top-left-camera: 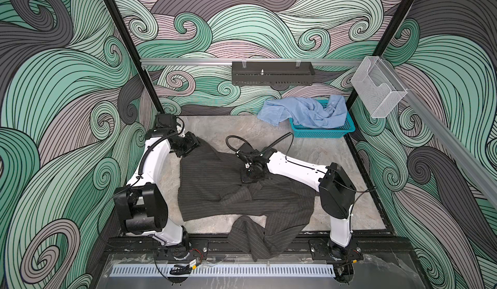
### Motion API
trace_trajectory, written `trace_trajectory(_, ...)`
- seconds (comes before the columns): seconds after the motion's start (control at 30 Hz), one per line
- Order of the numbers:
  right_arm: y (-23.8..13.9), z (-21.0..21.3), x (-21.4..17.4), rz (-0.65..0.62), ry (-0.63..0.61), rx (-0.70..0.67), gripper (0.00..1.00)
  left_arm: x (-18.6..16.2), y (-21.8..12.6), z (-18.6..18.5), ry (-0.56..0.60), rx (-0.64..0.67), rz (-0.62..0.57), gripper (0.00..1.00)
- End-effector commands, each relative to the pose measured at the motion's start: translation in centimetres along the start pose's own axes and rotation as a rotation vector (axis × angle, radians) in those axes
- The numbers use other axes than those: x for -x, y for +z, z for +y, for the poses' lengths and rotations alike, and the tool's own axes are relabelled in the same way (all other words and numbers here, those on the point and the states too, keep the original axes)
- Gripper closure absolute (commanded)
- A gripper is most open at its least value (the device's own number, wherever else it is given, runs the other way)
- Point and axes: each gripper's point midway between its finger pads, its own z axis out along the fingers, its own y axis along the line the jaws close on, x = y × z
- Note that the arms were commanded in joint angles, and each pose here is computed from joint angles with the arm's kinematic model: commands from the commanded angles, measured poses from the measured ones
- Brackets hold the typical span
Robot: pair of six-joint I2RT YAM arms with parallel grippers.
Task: Fold and stack the long sleeve shirts
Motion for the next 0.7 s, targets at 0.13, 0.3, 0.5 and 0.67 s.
trace_trajectory(0.13,-9.5,-1.5,8.6,-0.243,-0.033,0.096,1.0,0.3,1.7,0.2,-0.009,-0.007,0.026,0.48)
trace_trajectory(0.3,-13.2,-0.6,14.2,-0.391,-0.235,0.097,1.0,0.8,2.6,-0.3,-0.008,-0.018,0.034,0.48)
trace_trajectory(0.5,-14.7,0.8,20.8,-0.565,-0.531,-0.02,1.0,1.3,3.6,-0.6,-0.002,-0.02,0.043,0.48)
trace_trajectory(0.67,-12.0,-0.2,25.9,-0.63,-0.616,-0.111,1.0,1.4,4.7,-0.9,0.004,-0.026,0.063,0.48)
